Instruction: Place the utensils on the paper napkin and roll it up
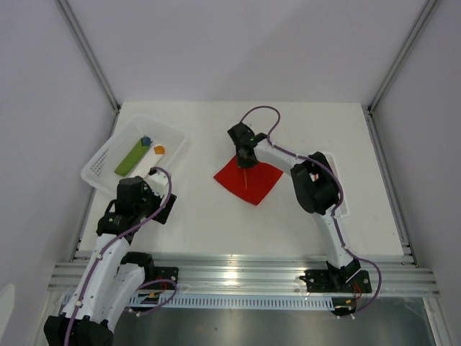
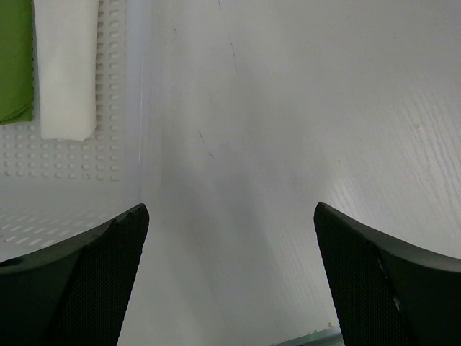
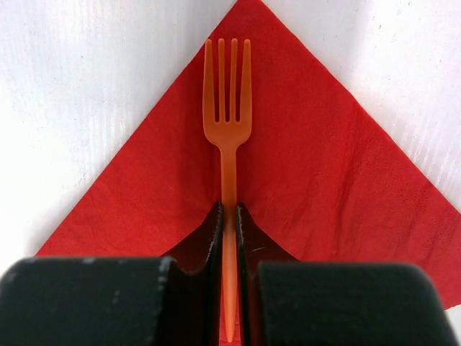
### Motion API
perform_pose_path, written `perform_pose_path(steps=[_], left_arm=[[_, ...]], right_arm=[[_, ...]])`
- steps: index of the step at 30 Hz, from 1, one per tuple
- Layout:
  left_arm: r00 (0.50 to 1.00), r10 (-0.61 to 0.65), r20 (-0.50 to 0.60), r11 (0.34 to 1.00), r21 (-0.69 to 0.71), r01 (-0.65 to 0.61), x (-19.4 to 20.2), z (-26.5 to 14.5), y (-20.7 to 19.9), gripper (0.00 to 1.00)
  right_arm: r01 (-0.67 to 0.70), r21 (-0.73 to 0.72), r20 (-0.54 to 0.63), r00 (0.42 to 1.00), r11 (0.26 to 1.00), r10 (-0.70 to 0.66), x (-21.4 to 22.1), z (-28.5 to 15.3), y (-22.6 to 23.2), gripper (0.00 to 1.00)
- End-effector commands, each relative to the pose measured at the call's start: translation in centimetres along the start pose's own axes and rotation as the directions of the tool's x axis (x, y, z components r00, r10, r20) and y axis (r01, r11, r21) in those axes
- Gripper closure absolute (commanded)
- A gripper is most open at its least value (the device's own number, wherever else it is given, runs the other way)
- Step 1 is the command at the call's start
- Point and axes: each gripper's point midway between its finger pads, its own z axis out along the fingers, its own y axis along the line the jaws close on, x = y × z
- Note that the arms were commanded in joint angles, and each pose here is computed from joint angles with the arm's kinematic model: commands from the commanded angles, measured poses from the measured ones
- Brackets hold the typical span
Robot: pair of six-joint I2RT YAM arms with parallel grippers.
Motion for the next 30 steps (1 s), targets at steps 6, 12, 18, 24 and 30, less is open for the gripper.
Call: perform_pose_path(steps=[6, 12, 18, 24, 30], left_arm=[[1.000, -0.012, 0.020, 1.000, -0.017, 0.012, -0.4, 0.1, 0.3, 0.01], [1.000, -0.011, 0.027, 1.000, -0.021, 0.012, -0.6, 0.0, 0.4, 0.00], [1.000, -0.011, 0.027, 1.000, -0.019, 0.012, -0.6, 0.0, 0.4, 0.00], [1.000, -0.010, 0.027, 1.000, -0.016, 0.010, -0.5, 0.0, 0.3, 0.00], [1.000, -0.010, 0.024, 1.000, -0.018, 0.011, -0.5, 0.0, 0.3, 0.00]], right_arm=[[-0.020, 0.002, 0.043, 0.999, 1.000, 0.020, -1.6, -0.5, 0.5, 1.00], [-0.016, -0.018, 0.069, 0.997, 1.000, 0.017, -3.1, -2.1, 1.0, 1.00], [-0.024, -0.026, 0.096, 0.995, 0.999, 0.026, -4.2, -2.9, 1.1, 1.00], [-0.037, -0.021, 0.060, 0.997, 0.999, 0.038, -2.9, -1.7, 1.1, 1.00], [-0.051, -0.022, 0.030, 0.998, 0.998, 0.052, -2.0, -0.7, 1.0, 1.00]])
